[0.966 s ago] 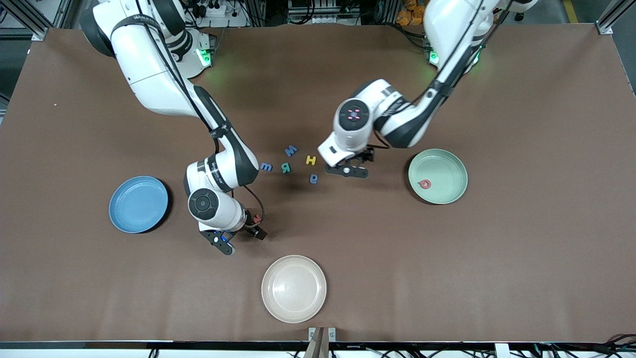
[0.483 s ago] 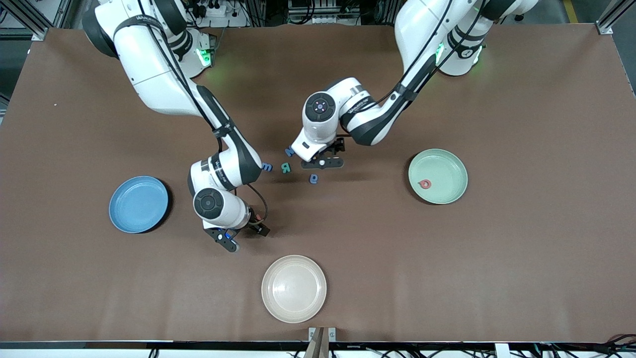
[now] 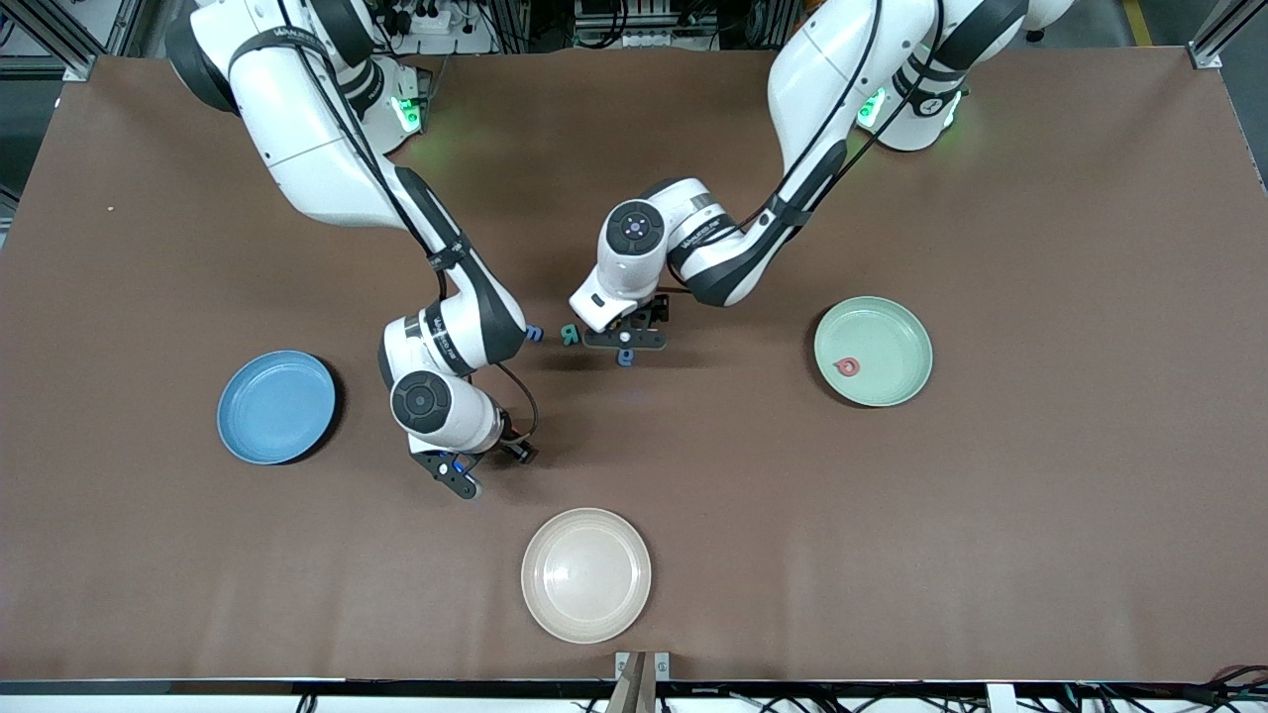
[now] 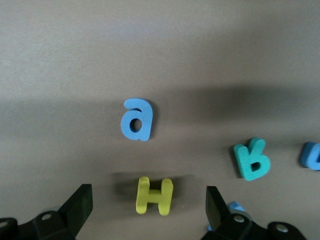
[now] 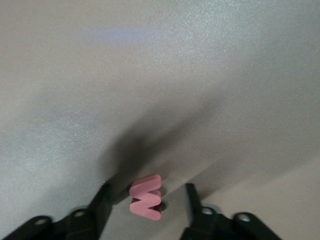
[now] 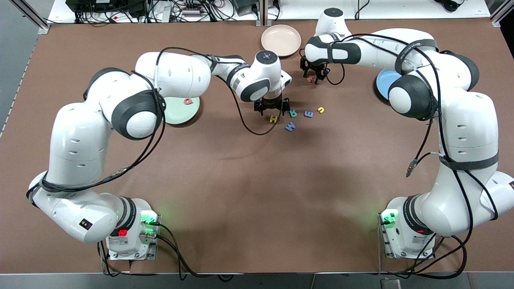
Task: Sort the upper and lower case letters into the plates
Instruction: 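Drop the pink m on the blue plate while the left gripper grasps H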
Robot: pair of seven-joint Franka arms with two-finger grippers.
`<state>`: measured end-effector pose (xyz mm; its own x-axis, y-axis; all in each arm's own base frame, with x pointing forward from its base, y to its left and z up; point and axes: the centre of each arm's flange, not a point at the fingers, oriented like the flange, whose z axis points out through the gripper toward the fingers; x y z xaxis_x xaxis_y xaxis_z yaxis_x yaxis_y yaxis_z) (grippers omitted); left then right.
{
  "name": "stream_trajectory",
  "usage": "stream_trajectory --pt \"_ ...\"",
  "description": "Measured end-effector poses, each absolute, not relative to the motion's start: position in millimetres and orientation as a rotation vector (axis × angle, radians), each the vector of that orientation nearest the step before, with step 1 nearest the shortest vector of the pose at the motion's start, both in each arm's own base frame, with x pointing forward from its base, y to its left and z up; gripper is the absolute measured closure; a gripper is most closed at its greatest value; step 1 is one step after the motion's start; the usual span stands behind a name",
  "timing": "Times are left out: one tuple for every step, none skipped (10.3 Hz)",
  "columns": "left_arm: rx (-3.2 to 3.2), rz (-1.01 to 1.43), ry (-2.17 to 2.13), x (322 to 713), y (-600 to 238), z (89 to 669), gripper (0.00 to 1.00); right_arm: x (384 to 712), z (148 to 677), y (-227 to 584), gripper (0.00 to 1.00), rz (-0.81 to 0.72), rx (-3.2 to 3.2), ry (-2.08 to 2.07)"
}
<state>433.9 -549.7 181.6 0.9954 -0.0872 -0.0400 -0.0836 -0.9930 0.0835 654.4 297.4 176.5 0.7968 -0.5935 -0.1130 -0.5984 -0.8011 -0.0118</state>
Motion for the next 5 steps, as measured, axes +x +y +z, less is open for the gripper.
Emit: stream_trajectory --pt "3.070 -0.041 -0.203 431 -551 177 0.00 655 178 298 0.59 0.160 -2.933 0.973" --pt "3.075 -0.023 -0.272 430 -552 174 0.00 654 179 298 0.72 0.162 -2.933 0.971" --pt "3.076 -0.016 -0.321 429 -552 173 0.00 654 180 299 0.73 0.169 -2.933 0.970" --pt "3.076 -0.018 -0.337 429 -552 171 0.00 655 181 296 0.73 0.175 -2.935 0.963" --pt "3.081 -0.024 -0.342 429 -551 170 0.00 660 186 285 0.73 0.178 -2.944 0.931"
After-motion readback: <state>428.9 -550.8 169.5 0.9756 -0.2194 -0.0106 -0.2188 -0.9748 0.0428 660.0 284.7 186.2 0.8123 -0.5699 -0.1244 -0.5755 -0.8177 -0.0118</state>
